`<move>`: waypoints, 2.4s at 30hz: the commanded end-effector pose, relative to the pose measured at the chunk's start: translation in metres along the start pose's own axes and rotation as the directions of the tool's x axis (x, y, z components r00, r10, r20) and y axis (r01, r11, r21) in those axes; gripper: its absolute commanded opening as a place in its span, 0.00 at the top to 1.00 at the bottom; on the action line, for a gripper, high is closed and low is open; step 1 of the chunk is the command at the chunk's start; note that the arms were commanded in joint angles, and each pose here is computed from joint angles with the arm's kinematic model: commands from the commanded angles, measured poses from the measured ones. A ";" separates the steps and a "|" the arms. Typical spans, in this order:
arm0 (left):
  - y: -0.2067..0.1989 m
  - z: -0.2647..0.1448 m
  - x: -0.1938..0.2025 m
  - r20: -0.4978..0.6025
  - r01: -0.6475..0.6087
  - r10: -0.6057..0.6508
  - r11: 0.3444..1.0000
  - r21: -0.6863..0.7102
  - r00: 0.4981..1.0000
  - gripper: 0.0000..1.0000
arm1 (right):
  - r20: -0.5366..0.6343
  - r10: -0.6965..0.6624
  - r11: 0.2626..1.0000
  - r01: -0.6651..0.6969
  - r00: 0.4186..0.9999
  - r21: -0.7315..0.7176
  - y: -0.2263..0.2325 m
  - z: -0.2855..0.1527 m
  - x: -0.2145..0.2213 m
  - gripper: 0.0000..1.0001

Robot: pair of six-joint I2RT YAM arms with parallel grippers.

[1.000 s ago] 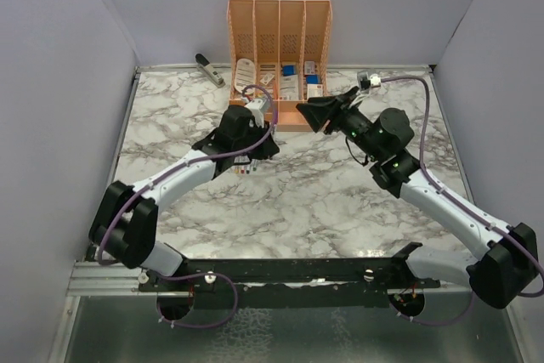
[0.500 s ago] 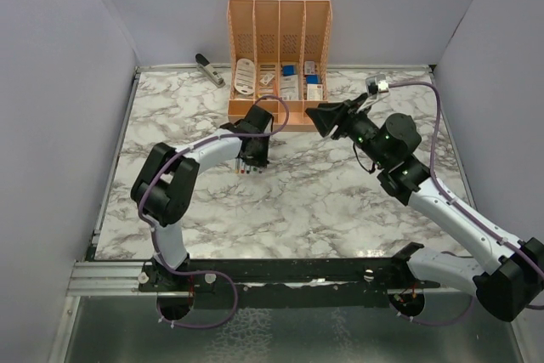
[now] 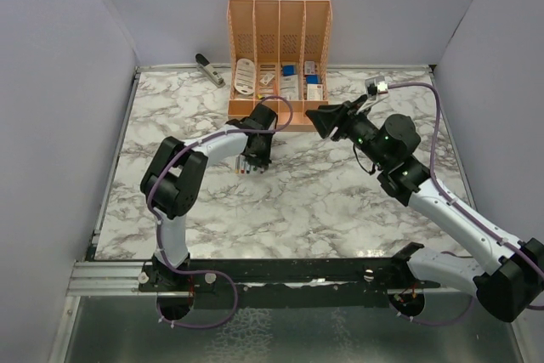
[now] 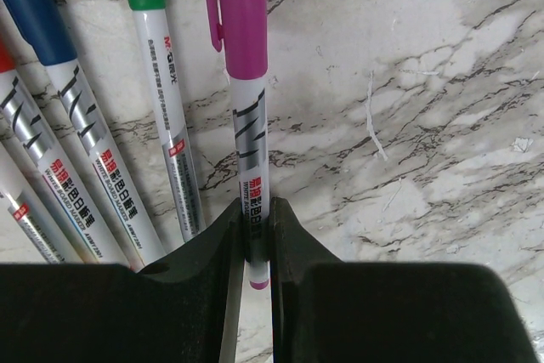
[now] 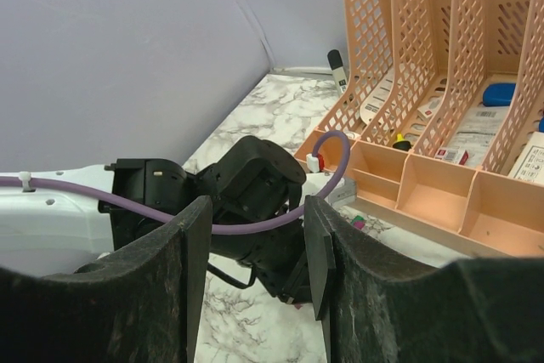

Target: Insert the pens into the pen caps

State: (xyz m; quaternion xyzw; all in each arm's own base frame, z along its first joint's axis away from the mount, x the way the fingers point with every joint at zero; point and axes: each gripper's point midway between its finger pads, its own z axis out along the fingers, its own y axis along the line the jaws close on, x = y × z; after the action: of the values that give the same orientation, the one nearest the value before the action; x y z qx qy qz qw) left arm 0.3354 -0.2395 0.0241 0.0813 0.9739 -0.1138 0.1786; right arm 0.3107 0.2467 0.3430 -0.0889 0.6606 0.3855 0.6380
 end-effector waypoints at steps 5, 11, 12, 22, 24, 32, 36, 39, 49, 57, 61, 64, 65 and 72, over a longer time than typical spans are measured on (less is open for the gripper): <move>-0.005 0.011 -0.004 -0.021 -0.017 0.017 1.000 0.010 1.000 0.85 | 0.006 0.007 1.000 -0.007 1.000 0.018 -0.003 -0.007 0.000 0.53; -0.006 0.015 0.000 -0.038 -0.011 0.011 1.000 0.014 0.999 0.79 | 0.000 0.002 1.000 -0.002 1.000 0.022 -0.003 -0.007 0.001 0.53; -0.006 0.015 -0.001 -0.035 -0.009 0.010 1.000 0.015 0.999 0.77 | 0.001 0.000 1.000 0.000 1.000 0.023 -0.003 -0.007 0.001 0.53; -0.009 0.010 -0.001 -0.032 0.008 -0.007 1.000 0.027 0.999 0.45 | -0.007 0.013 1.000 -0.012 1.000 0.025 -0.005 -0.009 0.007 0.53; -0.010 0.007 -0.004 -0.019 0.007 -0.006 1.000 0.029 1.000 0.45 | -0.006 0.013 1.000 -0.013 1.000 0.023 -0.005 -0.008 0.006 0.53; -0.036 -0.033 -0.043 0.107 -0.029 0.016 0.992 0.120 0.994 0.47 | 0.003 -0.001 0.999 0.001 1.000 0.050 -0.011 -0.009 0.007 0.53; -0.048 -0.071 -0.067 0.215 -0.049 0.014 0.986 0.157 0.977 0.47 | 0.018 -0.002 0.993 0.000 1.000 0.118 -0.023 -0.009 0.005 0.52; -0.051 -0.097 -0.080 0.298 -0.062 0.009 0.984 0.168 0.955 0.47 | 0.010 -0.010 0.977 0.008 1.000 0.213 -0.043 -0.009 0.011 0.50; 0.023 -0.146 -0.095 0.464 0.036 -0.080 0.994 0.104 0.882 0.45 | -0.009 0.057 0.861 -0.044 0.998 0.507 -0.166 -0.035 0.018 0.47; 0.150 -0.191 -0.089 0.598 0.239 -0.181 0.971 -0.018 0.781 0.01 | 0.123 0.104 0.730 -0.160 0.987 0.665 -0.254 -0.105 -0.005 0.47; 0.193 -0.207 -0.077 0.656 0.314 -0.163 0.942 -0.119 0.737 0.01 | 0.111 -0.002 0.694 -0.079 0.994 0.716 -0.266 -0.125 -0.010 0.47; 0.206 -0.221 -0.071 0.711 0.306 -0.087 0.934 -0.186 0.697 0.01 | 0.092 -0.091 0.644 -0.012 0.992 0.765 -0.270 -0.141 -0.016 0.47; 0.210 -0.225 -0.069 0.733 0.311 -0.066 0.928 -0.204 0.678 0.01 | 0.097 -0.120 0.632 0.001 0.988 0.775 -0.269 -0.147 -0.020 0.47; 0.219 -0.249 -0.048 0.865 0.361 0.009 0.906 -0.219 0.502 0.01 | 0.129 -0.214 0.607 0.028 0.968 0.794 -0.264 -0.166 -0.026 0.46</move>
State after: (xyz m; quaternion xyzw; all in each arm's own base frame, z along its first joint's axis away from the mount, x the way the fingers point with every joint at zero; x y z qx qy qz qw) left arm 0.3414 0.0097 0.1945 -0.1059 0.8261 -0.0025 0.5534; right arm 0.3520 -0.0340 0.2247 0.1947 0.7136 0.0544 0.6708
